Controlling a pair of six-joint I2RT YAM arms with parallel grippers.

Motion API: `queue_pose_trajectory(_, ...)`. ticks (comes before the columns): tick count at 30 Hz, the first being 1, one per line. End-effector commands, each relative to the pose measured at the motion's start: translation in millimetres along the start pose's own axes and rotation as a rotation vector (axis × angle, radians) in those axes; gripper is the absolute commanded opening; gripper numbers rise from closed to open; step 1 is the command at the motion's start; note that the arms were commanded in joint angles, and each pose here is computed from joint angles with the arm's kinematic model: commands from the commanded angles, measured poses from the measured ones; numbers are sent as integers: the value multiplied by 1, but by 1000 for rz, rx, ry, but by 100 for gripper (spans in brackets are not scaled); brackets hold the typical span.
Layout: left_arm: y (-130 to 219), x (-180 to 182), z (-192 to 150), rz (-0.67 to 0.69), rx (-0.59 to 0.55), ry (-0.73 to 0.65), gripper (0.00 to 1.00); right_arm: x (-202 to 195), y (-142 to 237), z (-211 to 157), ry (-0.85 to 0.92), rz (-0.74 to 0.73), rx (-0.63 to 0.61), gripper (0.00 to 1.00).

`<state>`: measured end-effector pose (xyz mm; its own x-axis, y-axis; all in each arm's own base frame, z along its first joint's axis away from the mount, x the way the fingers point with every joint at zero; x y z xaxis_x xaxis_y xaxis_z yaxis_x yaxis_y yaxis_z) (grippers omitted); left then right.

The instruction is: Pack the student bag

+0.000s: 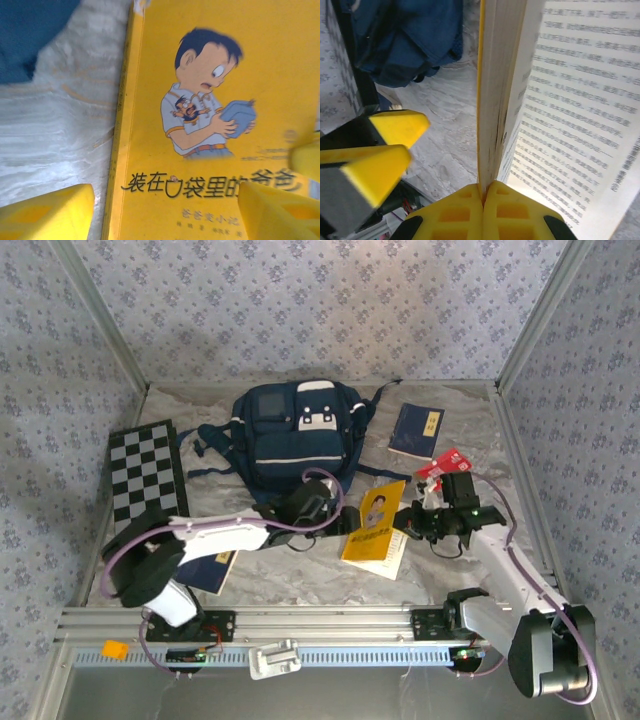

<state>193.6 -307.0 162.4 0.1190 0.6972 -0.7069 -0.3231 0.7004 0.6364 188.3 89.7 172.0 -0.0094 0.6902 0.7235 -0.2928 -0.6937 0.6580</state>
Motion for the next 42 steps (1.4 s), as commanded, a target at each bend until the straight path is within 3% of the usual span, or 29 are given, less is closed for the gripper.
queue_pose_trajectory(1,25,10,11,-31,-29,-19,80,31,15,13,44,136,-43,0)
queue_pose_trajectory(9,77,27,37,-201,-57,26,87,72,34,22,99,276,-83,0)
queue_pose_trajectory(20,94,13,53,-453,-65,62,94,123,50,35,167,419,-143,0)
queue_pose_trajectory(23,90,12,56,-442,-55,85,94,133,52,37,177,450,-160,0)
queue_pose_trajectory(29,95,-3,61,-529,-41,87,88,139,44,37,196,452,-159,0)
queue_pose_trajectory(42,114,-14,58,-555,-63,55,54,104,18,33,181,333,-101,0)
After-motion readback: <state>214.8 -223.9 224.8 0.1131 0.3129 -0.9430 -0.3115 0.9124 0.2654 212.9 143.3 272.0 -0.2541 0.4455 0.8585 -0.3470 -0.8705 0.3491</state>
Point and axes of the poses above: each hand's point on the last joint's axis, 136 mm out from that joint toward the fingers, its own y axis back along the fingers, its own x axis along the line the jaws close on, z = x × y, the point moved 8 cm from there along y, back along the fingers, and after that the axes turned 5 degrees about y, right-handed, at the moved point
